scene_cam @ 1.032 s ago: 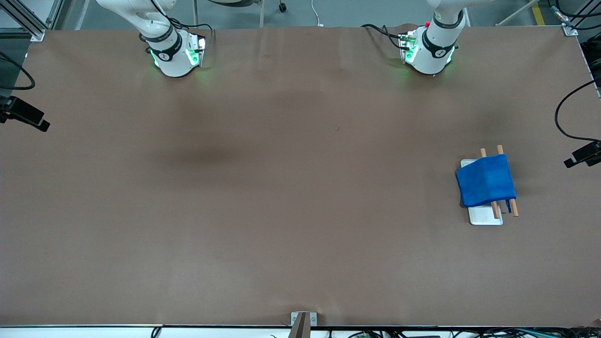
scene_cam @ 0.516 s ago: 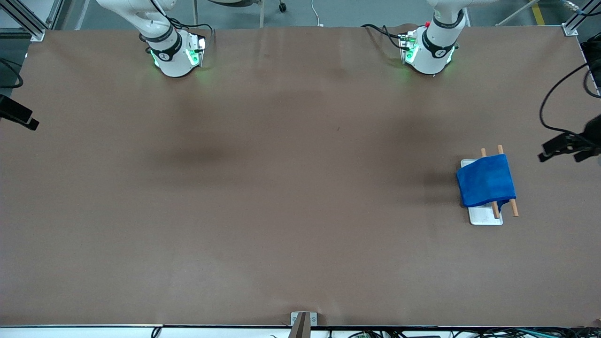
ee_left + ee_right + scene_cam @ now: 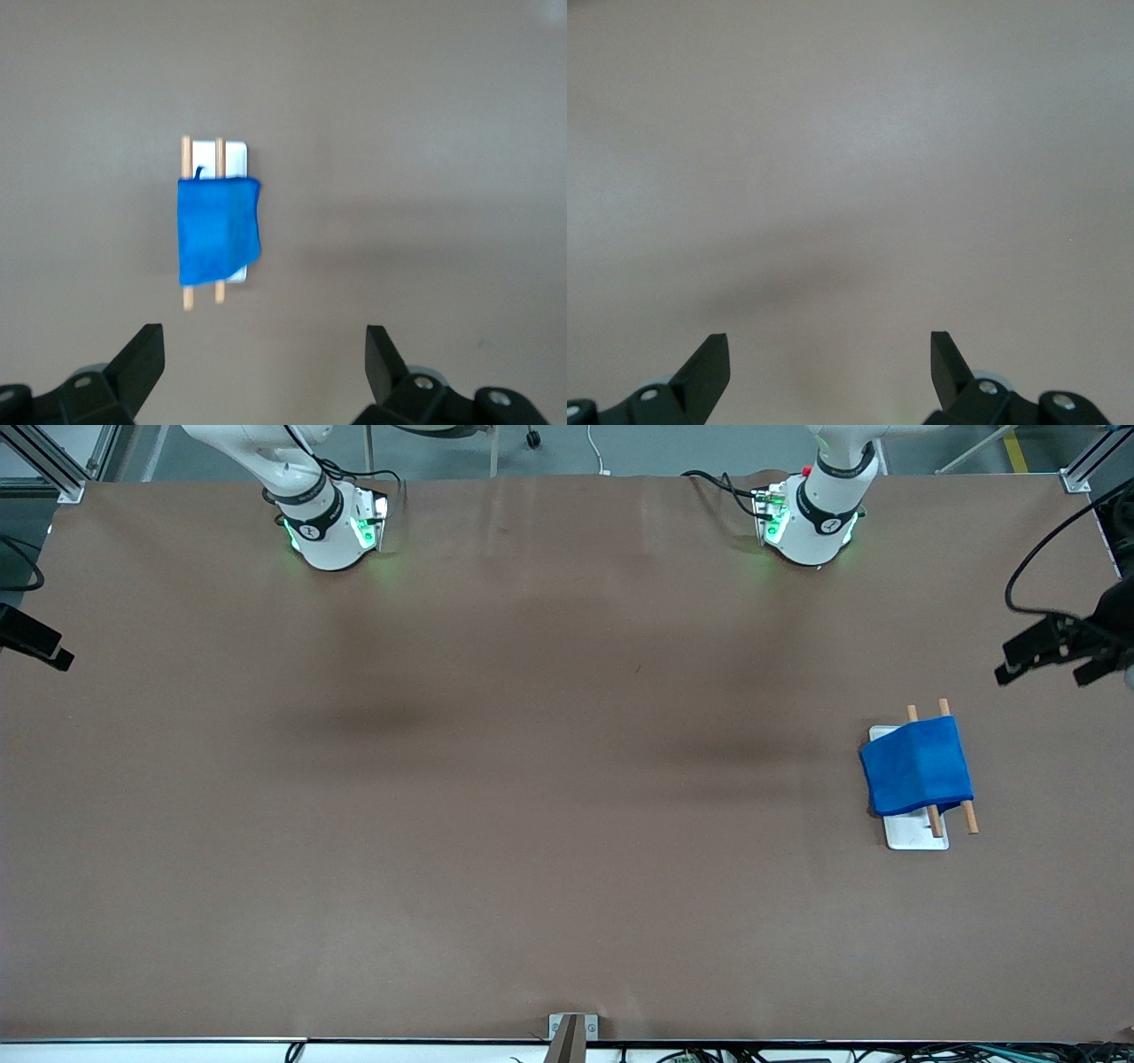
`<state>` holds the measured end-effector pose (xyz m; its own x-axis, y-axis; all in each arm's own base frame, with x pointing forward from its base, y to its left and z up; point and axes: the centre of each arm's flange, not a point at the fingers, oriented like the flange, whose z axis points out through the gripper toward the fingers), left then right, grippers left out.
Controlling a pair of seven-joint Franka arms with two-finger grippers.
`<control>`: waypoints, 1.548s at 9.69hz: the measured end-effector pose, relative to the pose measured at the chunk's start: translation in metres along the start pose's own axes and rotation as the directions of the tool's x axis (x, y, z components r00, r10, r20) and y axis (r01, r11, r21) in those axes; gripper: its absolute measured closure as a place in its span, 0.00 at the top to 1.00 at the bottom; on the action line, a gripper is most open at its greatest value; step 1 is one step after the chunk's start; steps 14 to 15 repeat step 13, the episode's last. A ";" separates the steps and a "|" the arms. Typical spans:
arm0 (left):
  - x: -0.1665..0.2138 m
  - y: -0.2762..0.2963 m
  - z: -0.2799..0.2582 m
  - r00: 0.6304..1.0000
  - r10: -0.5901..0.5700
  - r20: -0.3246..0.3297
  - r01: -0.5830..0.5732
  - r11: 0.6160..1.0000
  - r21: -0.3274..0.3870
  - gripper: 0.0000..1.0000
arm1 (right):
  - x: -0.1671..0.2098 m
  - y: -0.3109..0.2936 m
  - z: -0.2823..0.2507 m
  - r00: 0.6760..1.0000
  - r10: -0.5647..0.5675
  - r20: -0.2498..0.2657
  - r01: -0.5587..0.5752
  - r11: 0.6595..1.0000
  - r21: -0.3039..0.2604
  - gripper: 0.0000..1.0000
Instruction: Right arm passes towel to left arm to hang
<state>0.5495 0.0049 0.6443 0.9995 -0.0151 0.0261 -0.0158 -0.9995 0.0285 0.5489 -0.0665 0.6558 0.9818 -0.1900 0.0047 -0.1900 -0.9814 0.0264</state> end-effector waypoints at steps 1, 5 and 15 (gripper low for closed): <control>-0.011 0.010 -0.013 1.000 0.007 0.005 -0.007 1.000 0.011 1.00 | 0.000 0.000 0.000 1.000 0.000 0.000 0.000 1.000 0.000 1.00; -0.036 0.027 -0.036 1.000 0.020 0.019 -0.020 1.000 0.017 1.00 | 0.000 0.000 0.000 1.000 0.000 0.000 0.000 1.000 0.000 1.00; -0.036 0.027 -0.032 0.999 0.021 0.036 -0.022 1.000 0.017 1.00 | 0.000 0.000 0.000 1.000 0.000 0.000 0.000 1.000 0.000 1.00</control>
